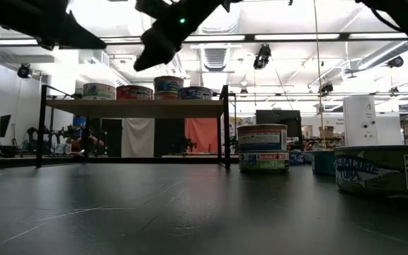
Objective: Stack canned seafood by type on shelf
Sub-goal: Put the red tuna can on the shelf
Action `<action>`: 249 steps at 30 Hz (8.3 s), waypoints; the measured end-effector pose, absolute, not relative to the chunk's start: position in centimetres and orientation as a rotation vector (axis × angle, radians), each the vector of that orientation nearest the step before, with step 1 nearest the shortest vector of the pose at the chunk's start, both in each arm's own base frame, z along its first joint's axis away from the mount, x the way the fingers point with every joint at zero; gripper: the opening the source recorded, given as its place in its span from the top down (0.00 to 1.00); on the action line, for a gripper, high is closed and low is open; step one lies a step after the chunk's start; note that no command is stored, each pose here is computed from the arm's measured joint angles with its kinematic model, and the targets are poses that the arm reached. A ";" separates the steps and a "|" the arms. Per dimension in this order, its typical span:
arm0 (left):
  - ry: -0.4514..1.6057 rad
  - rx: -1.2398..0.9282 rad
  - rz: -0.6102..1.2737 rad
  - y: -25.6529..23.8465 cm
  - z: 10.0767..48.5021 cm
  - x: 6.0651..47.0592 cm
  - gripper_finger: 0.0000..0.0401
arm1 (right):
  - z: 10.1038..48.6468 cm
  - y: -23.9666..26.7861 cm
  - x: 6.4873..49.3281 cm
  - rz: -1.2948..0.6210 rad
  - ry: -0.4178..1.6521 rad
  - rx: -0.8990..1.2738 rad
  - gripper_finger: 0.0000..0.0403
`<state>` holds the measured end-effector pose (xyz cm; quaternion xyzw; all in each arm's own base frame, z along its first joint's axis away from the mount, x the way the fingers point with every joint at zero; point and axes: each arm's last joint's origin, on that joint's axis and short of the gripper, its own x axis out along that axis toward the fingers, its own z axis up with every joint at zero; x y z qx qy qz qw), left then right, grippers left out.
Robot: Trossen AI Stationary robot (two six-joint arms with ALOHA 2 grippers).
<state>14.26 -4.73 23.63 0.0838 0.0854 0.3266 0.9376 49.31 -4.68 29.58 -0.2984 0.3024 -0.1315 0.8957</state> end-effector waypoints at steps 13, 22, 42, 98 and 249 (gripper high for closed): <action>0.105 0.152 0.554 -4.5 25.3 12.5 1.00 | 30.6 -5.8 46.1 -0.261 0.835 -0.525 0.91; 0.084 0.088 0.483 -3.8 25.8 13.6 1.00 | 33.5 -4.9 43.3 -0.238 0.861 -0.464 0.98; 0.519 0.082 0.520 1.0 31.2 18.0 1.00 | 33.5 -3.6 35.4 -0.182 0.630 -0.341 0.98; 1.040 0.069 0.724 9.5 29.4 20.4 1.00 | 32.4 -3.3 33.7 -0.176 0.661 -0.333 0.98; 1.181 0.199 0.598 13.3 29.4 21.3 1.00 | 31.5 -3.3 33.6 -0.161 0.701 -0.358 0.98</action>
